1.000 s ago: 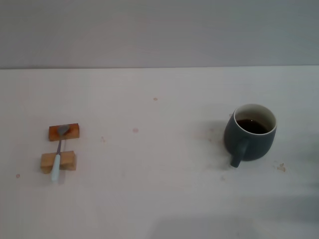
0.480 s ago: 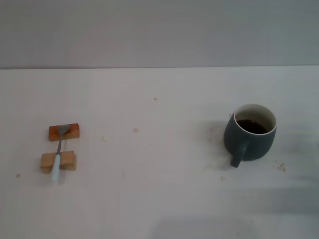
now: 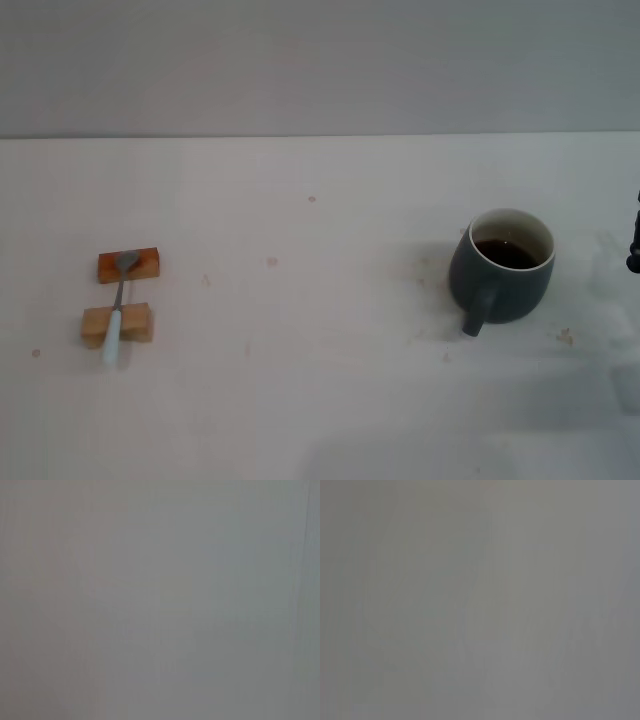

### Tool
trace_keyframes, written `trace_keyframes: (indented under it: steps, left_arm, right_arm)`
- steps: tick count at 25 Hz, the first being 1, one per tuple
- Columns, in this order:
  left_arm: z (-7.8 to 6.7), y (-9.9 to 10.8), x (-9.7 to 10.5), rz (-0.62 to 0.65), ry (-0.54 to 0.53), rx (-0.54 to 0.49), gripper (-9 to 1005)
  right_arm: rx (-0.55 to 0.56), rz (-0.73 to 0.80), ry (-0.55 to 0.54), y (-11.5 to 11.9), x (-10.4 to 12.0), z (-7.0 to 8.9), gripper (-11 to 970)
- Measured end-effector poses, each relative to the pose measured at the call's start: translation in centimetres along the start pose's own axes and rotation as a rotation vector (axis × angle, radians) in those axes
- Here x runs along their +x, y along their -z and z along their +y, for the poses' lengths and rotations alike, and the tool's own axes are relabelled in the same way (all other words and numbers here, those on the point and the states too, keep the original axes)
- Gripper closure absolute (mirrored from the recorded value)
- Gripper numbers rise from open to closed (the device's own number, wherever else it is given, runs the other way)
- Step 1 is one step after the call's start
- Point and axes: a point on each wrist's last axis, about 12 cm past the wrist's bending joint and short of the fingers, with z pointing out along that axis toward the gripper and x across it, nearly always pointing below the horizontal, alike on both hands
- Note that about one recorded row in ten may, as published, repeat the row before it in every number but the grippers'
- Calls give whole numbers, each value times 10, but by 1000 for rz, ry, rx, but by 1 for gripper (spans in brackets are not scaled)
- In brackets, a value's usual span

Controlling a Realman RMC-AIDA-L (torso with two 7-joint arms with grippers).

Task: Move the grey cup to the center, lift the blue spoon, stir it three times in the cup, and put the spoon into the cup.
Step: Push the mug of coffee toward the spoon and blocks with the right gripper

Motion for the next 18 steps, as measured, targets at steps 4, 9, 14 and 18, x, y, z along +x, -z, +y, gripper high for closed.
trace_keyframes:
  steps: [4,9,14,18]
  left_arm:
    - [-2,-3,-2,-15,10,8,209]
    - [-5,-5,-4,-30,10,17,210]
    - [-7,-6,-6,-46,14,22,212]
    - [-8,-6,-6,-50,15,24,213]
  right_arm:
    - [24,-26,-33,3,-3,2,907]
    - [61,-2,-59,1,-1,0,907]
    - [73,25,-62,-1,2,-3,908]
    - [60,22,-53,-1,1,-2,908]
